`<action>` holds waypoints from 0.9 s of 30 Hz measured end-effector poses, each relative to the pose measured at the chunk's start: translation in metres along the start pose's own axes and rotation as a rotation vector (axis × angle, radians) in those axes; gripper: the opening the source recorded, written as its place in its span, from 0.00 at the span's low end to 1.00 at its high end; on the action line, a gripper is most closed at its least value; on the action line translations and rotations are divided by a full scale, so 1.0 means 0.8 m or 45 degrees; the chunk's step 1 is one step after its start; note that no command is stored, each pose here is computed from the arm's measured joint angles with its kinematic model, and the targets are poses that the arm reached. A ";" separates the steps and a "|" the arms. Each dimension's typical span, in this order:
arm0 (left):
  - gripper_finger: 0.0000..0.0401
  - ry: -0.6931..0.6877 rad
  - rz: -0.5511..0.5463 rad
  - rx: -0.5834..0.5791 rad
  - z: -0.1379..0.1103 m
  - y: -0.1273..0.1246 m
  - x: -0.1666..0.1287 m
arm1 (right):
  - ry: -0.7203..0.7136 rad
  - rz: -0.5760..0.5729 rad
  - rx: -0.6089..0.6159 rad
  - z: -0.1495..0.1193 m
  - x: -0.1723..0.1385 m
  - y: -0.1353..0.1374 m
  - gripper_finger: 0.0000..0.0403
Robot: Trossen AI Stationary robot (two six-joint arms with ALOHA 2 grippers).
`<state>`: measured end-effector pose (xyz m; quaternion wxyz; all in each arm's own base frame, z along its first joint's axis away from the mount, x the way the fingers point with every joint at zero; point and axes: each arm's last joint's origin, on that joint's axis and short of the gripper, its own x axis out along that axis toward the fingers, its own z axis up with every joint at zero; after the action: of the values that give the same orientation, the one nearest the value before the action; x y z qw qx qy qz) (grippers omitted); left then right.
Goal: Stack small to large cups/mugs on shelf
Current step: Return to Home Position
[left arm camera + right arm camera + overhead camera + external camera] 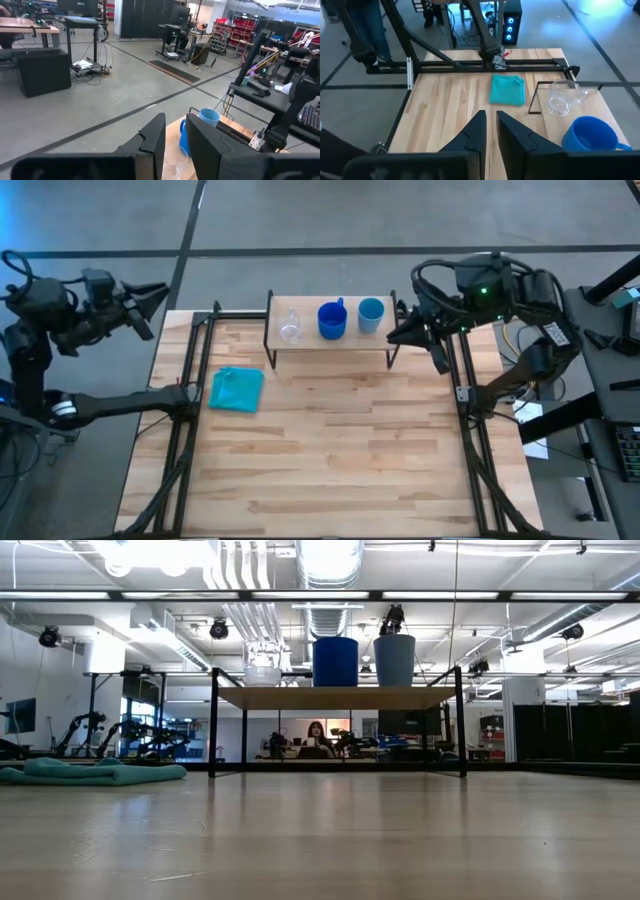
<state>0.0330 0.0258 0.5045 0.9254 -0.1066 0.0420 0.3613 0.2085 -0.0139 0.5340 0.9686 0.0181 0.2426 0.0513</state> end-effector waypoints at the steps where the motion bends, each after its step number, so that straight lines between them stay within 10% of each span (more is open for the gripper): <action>1: 0.16 -0.003 -0.001 -0.001 0.000 0.000 -0.001 | -0.012 -0.002 0.002 -0.003 0.000 0.000 0.10; 27: 0.16 0.029 0.014 0.004 -0.030 0.002 0.019 | -0.413 0.033 0.169 -0.134 -0.033 0.007 0.10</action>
<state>0.0426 0.0316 0.4789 0.9230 -0.1090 0.0538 0.3652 0.1340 -0.0103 0.4519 0.9910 0.0931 0.0855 0.0441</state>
